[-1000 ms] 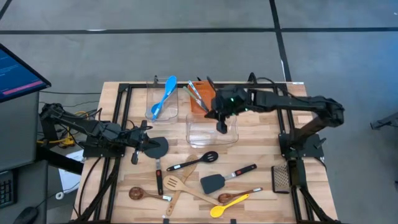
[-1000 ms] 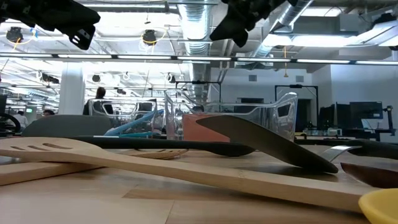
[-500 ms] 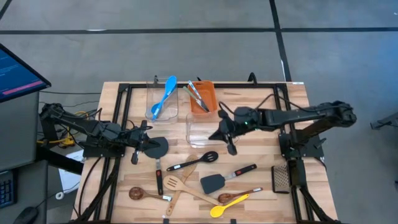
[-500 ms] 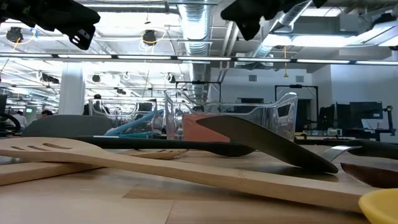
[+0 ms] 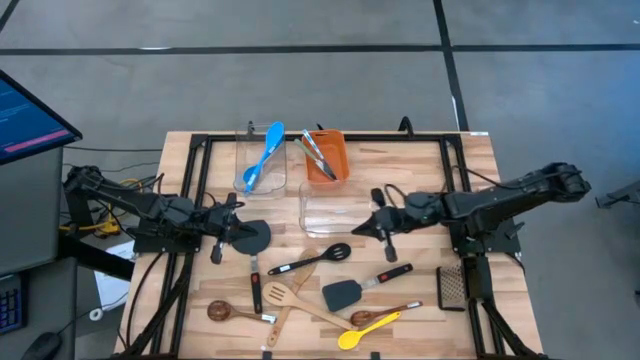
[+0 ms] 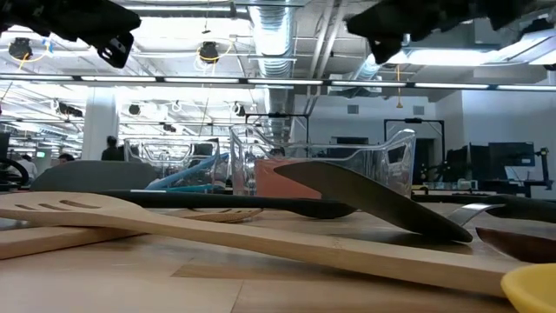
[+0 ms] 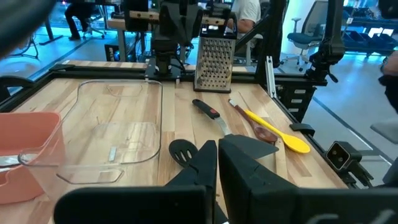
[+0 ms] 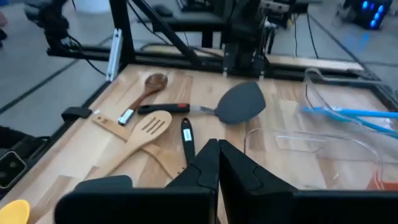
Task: Pick & Place Kitchen Items
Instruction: Put the black slotted spatula into the top transparent bin
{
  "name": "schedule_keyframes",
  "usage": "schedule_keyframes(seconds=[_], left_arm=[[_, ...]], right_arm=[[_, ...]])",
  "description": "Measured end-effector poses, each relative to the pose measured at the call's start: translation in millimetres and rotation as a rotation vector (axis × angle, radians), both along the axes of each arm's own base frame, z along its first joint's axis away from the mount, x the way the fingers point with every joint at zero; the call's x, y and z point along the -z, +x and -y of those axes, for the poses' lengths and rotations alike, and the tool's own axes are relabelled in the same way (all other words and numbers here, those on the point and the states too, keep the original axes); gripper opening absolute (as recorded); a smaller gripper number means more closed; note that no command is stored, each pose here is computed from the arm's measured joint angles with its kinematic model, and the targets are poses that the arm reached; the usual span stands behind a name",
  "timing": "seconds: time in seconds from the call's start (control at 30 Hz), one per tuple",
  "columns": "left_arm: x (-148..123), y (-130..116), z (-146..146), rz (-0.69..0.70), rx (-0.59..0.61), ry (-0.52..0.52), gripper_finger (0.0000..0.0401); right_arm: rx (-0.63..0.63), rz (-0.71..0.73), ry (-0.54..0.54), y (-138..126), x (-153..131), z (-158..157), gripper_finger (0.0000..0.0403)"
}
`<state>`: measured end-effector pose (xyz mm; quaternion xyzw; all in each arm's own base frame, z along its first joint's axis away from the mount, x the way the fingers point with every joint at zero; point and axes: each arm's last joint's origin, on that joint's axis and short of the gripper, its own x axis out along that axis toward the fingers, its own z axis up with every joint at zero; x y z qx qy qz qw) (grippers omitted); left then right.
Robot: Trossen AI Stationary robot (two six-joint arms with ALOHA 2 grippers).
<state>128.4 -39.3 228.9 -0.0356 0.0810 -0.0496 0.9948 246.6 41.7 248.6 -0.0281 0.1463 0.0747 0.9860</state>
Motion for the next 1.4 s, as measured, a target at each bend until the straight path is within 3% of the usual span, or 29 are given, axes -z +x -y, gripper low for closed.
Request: schedule_keyframes(seconds=[0.2, 0.33, 0.6, 0.83, 1.13, 1.4], left_arm=[[-5, 8, 3, 0.060, 0.000, -0.023, 0.0002], [-5, 19, 7, 0.090, -0.005, -0.033, 0.0002], [8, 54, 14, 0.104, -0.202, -0.034, 0.0002], [-14, 92, 27, 0.090, -0.198, -0.027, 0.0002], [-47, 138, 47, -0.065, -0.162, 0.067, 0.0002], [-58, 165, 56, -0.172, -0.191, 0.049, 0.0001]], right_arm=[[0.008, 0.092, 0.013, -32, 4, 7, 0.0000], [-0.026, 0.130, -0.036, -50, 3, 14, 0.0000], [-0.040, 0.169, -0.034, -83, 4, 28, 0.0000], [-0.030, 0.266, -0.031, -99, 9, 30, 0.0000], [-0.079, 0.337, 0.019, -114, 33, 24, 0.0000], [-0.102, 0.388, 0.066, -122, 34, 21, 0.0000]])
